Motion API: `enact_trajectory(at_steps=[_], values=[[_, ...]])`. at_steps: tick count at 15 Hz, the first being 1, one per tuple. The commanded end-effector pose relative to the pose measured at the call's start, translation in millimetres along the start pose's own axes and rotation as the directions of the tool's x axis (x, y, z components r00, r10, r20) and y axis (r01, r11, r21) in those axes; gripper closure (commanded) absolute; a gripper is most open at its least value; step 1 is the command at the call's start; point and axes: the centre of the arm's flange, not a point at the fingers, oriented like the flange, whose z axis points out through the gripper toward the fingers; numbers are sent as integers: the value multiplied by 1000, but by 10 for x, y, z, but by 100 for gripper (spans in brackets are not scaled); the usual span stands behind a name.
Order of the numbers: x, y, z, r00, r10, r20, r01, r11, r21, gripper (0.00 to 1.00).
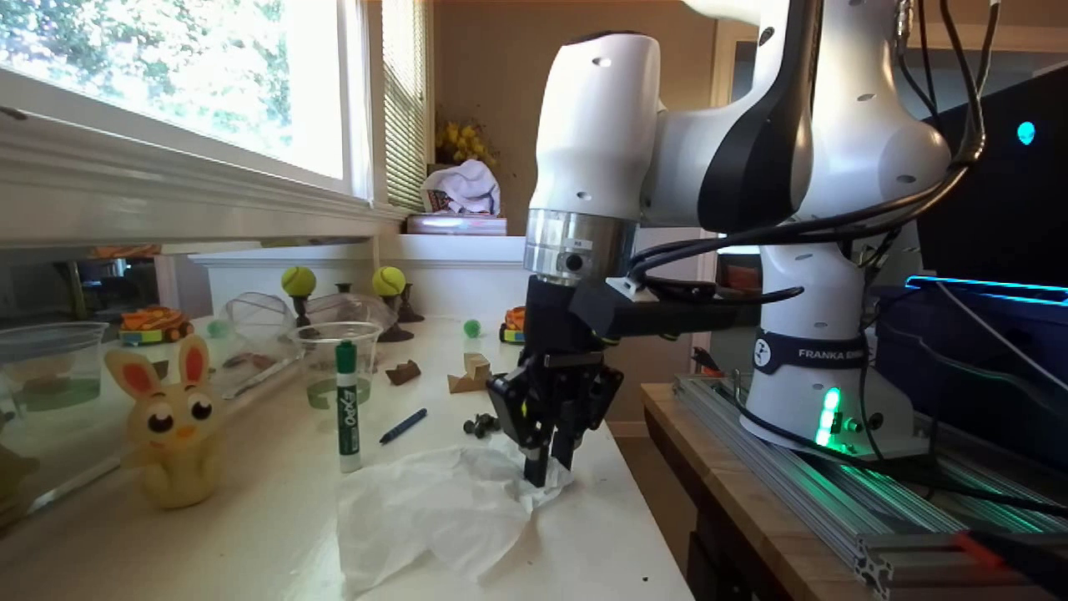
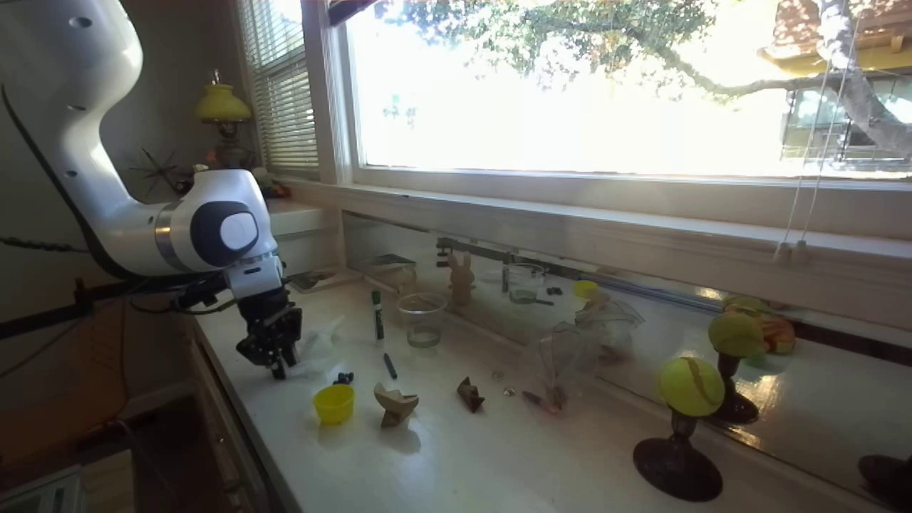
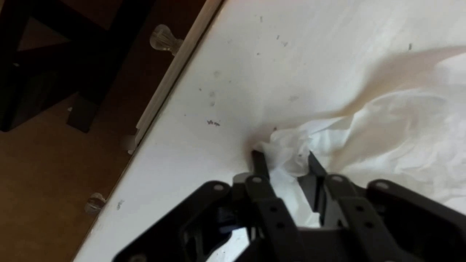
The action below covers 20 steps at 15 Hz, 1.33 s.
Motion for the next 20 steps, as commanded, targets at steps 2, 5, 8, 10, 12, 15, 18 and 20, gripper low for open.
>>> enact_trajectory(at_steps=[2, 5, 8, 10, 12, 15, 18, 20], values=[[-33, -34, -70, 1000, 17, -16, -17, 1000, 1, 100], [-109, -99, -261, 999, -13, -45, 12, 1000, -21, 100], [-232, -188, -459, 993, -65, -95, 57, 995, -85, 100], [-317, -242, -573, 986, -103, -132, 86, 987, -133, 100], [-381, -307, -670, 976, -138, -169, 110, 980, -166, 100], [-426, -396, -726, 959, -193, -209, 145, 963, -228, 100], [-442, -469, -665, 943, -247, -222, 179, 941, -288, 100], [-467, -507, -623, 931, -284, -230, 199, 921, -334, 100]])
